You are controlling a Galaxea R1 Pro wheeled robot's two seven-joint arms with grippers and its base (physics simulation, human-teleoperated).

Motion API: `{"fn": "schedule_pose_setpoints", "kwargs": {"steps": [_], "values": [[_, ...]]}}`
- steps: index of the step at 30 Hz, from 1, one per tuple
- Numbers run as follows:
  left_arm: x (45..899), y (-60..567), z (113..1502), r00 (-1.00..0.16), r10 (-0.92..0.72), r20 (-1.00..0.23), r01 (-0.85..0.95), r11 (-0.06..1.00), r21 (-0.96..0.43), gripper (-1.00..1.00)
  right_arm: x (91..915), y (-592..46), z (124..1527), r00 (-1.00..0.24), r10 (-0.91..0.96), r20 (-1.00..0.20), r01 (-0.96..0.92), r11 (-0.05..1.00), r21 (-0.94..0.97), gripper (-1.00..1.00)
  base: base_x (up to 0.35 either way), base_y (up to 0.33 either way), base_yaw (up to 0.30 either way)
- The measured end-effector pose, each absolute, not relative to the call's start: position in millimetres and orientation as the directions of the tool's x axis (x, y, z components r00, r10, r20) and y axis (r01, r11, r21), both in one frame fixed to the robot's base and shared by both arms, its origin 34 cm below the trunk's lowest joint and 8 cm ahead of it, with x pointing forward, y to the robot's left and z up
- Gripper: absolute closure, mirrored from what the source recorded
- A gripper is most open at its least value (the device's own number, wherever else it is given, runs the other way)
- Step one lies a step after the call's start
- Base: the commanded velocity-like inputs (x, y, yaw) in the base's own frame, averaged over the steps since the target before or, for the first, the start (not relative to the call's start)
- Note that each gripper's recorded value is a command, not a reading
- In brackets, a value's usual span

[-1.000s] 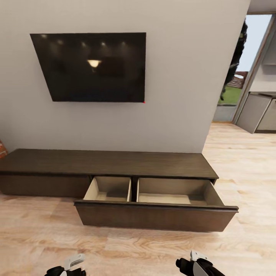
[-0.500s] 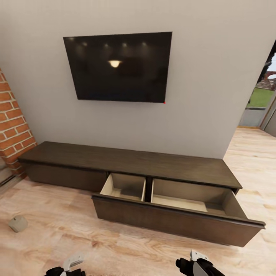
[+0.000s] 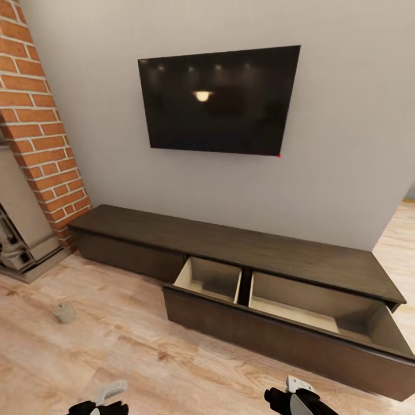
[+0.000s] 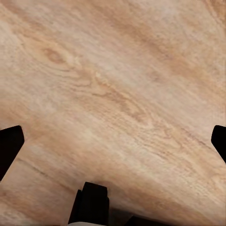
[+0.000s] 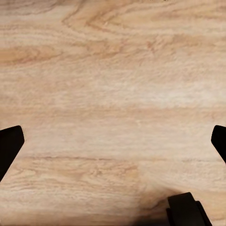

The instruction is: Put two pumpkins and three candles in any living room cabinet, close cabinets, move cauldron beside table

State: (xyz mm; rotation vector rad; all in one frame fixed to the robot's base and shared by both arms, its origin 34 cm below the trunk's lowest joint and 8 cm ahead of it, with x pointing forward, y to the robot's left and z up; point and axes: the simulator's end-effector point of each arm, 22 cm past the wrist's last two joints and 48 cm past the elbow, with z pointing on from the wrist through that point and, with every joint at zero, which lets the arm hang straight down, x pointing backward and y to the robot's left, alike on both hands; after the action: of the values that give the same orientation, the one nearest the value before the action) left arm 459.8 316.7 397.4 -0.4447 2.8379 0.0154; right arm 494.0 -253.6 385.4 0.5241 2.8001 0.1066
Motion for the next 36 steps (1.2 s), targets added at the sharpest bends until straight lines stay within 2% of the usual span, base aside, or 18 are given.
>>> {"fn": "schedule_pose_setpoints", "kwargs": {"steps": [36], "values": [[460.1, 316.9, 397.6, -0.916, -0.3, -0.265, -0.303, 0.953, -0.031, -1.0, 494.7, -250.6, 385.7, -0.892, 0.363, -0.27, 0.34, 0.932, 0.128, -1.0, 0.0, 0.0, 0.292]]}}
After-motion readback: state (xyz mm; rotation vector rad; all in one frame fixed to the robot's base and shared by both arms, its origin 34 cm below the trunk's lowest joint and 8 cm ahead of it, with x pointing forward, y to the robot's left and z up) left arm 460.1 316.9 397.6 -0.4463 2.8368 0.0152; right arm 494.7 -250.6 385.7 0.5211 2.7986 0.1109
